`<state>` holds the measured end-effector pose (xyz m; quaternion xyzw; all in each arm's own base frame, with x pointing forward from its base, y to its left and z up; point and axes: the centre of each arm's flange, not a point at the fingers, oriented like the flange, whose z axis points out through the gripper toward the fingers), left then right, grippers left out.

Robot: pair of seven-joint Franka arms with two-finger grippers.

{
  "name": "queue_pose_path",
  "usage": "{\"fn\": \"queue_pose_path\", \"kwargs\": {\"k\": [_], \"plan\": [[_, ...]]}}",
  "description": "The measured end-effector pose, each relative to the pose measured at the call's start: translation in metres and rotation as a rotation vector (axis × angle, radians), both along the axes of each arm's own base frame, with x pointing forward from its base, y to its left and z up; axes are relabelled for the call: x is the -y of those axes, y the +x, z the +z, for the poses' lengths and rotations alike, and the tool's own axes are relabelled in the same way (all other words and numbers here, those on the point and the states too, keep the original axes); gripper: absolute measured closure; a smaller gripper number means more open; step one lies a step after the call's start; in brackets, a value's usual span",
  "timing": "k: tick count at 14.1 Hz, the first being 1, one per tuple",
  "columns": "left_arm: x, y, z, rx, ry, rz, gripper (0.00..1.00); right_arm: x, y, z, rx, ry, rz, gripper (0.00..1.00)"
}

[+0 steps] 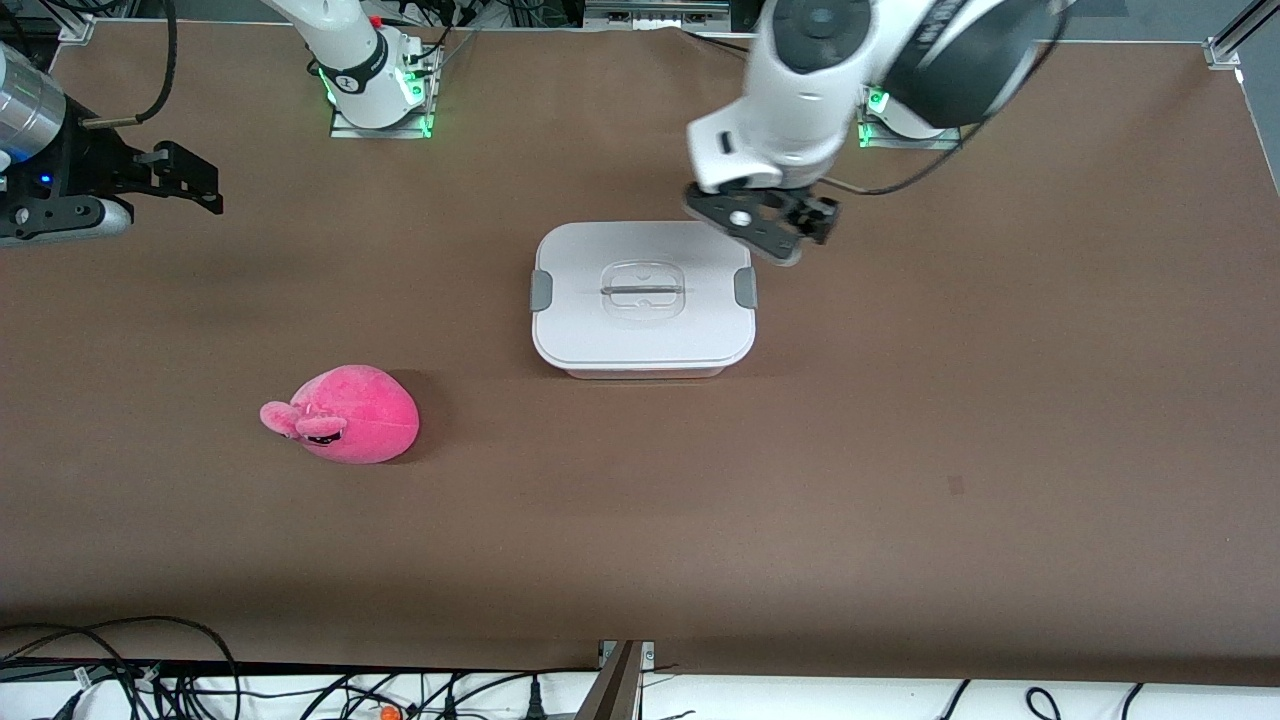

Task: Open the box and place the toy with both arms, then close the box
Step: 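Reach the left gripper to the lid handle and grasp it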

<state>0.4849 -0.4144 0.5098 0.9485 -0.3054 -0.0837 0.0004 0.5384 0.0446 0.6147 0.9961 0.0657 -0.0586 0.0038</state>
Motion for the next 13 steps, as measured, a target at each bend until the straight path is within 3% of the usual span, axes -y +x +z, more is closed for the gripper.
{"fn": "queue_pose_path", "kwargs": {"k": [3, 8, 13], "plan": [[0.069, -0.011, -0.047, 0.006, -0.040, -0.184, 0.00, 0.001, 0.000, 0.000, 0.000, 0.000, -0.001, 0.00], [0.082, 0.021, -0.097, 0.041, -0.125, -0.565, 0.00, 0.002, 0.003, -0.005, -0.008, -0.002, -0.005, 0.00], [0.093, 0.031, -0.137, 0.076, -0.135, -0.719, 0.00, 0.011, 0.004, -0.006, -0.011, -0.002, -0.021, 0.00]]}}
